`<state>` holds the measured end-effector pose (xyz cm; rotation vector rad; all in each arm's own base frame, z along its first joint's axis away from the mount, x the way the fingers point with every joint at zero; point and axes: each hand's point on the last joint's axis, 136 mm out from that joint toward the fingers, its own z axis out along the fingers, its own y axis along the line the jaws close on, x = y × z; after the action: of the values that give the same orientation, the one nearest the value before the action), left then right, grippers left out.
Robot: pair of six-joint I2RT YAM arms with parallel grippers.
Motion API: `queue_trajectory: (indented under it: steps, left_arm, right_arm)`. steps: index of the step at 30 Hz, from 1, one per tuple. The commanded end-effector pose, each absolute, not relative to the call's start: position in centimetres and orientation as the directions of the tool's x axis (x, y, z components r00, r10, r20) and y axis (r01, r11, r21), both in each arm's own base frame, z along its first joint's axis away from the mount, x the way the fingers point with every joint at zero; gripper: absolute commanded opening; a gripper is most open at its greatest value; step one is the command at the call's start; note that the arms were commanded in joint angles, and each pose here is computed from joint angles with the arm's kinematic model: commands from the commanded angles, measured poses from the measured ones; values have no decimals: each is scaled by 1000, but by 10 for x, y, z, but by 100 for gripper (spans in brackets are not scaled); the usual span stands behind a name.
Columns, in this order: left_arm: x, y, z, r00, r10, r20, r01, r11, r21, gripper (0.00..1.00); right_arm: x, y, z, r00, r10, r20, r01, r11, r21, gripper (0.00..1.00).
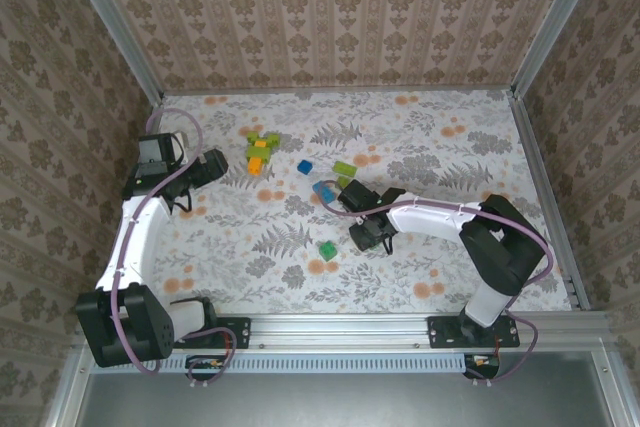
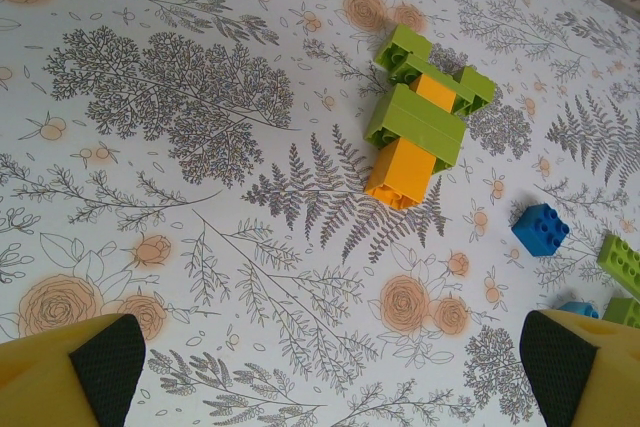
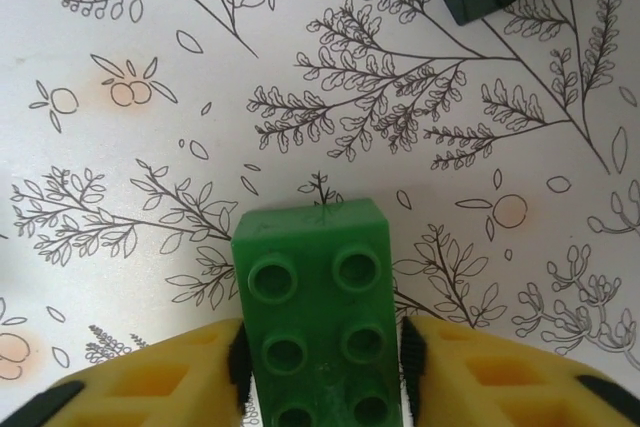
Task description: Assemble a carrot with lego
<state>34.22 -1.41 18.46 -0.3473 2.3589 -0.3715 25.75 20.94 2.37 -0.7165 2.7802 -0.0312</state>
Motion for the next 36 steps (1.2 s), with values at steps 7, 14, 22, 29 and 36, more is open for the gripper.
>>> queue_trajectory:
  steps: [7,14,22,29,36]
  left_arm:
    - [343,-17,182,-718,-331,-612,-126,927,-354,100]
    - [343,-17,181,-719,-332,-611,-126,926,-355,100]
    - [343,-18,180,-722,-330,-608,-124,926,-355,100]
    - [342,-18,180,-723,-330,-606,-123,926,-357,100]
    - [342,-18,181,-723,-329,-608,-121,926,-358,100]
  right_arm:
    - [248,208,47,-857,-430,-284,-441,897,-28,36]
    - [227,237,93,-843,-399,-361,-465,878,115,36]
    - [224,289,98,-804,-464,-371,-537,834,122,36]
    - [232,316,85,-794,-516,-322,-567,819,88,36]
    - [231,315,75,-791,-542,-283,-577,815,53,36]
